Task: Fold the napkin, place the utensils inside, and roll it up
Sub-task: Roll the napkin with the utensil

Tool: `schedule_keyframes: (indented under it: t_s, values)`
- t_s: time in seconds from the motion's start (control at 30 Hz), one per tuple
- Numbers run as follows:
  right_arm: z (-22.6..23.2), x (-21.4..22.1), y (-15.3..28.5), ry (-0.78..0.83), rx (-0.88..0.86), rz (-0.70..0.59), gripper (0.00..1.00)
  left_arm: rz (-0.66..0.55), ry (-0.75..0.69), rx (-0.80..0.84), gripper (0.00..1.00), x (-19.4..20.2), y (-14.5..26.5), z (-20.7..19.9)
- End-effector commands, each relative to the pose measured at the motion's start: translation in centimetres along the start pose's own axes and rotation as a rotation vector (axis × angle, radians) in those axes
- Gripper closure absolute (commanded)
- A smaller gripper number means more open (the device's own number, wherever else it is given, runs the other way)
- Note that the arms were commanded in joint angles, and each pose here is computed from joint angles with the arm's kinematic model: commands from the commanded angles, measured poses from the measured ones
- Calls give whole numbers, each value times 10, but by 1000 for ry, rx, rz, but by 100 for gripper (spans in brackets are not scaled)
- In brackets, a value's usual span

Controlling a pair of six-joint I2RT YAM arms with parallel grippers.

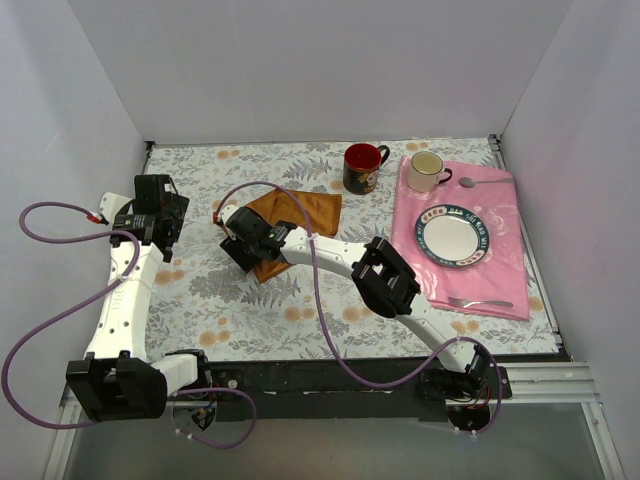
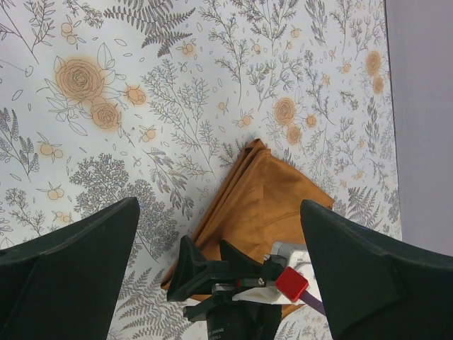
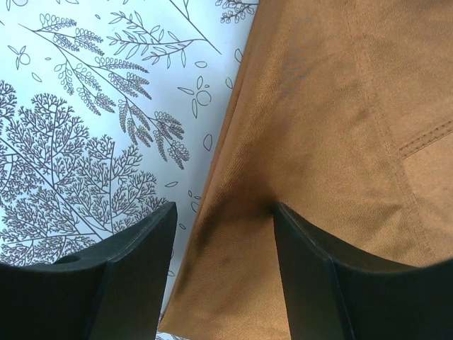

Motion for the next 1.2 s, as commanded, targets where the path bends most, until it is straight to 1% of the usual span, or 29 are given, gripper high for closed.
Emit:
schedule_keyframes:
  t_s: [0.0, 0.3, 0.4, 0.43, 0.57, 0.63, 0.7, 0.77, 0.87, 0.9, 0.97, 1.0, 1.03, 1.17]
  values:
    - [2, -3, -7, -8, -2, -30, 35, -23, 4, -3, 2, -5, 3, -1]
    - [3, 18, -21, -8, 1, 29, 38, -28, 3, -4, 2, -4, 2, -1]
    - [1, 29, -27, -2, 19, 65, 42, -27, -1, -10, 2, -3, 0, 1]
    - [1, 31, -29, -2, 27, 75, 46, -25, -1, -10, 2, -3, 0, 2]
    - [0, 48, -35, 7, 41, 135, 48, -24, -9, -21, 2, 0, -4, 6]
    - [-1, 54, -36, 10, 54, 154, 52, -19, -16, -34, 2, 3, -8, 9]
    - [-1, 56, -37, 15, 53, 166, 55, 2, -25, -38, 2, 8, -11, 12]
    - [-1, 59, -38, 21, 52, 177, 60, 43, -44, -57, 2, 17, -18, 17]
    - [-2, 64, -37, 22, 51, 198, 64, 84, -92, -90, 2, 27, -30, 23]
    - [-1, 65, -37, 21, 38, 203, 66, 105, -97, -58, 2, 31, -33, 20]
    - [0, 67, -36, 21, 30, 208, 72, 159, -160, -29, 2, 41, -42, 28]
    - [0, 68, -37, 20, 24, 211, 75, 194, -161, 18, 2, 45, -44, 24]
    - [0, 67, -36, 20, 20, 210, 80, 214, -169, 21, 2, 49, -48, 27]
    - [2, 68, -36, 11, -8, 214, 87, 291, -188, -1, 2, 62, -65, 36]
Point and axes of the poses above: each gripper's point midway between its finger pads, its own y axis back along the fingers, its own z axis along the line the jaws close on, x = y × z, the point moved 9 cm from there along y, back along the fingers, and after that the axes turned 1 degree about y, right-handed, at the moved point
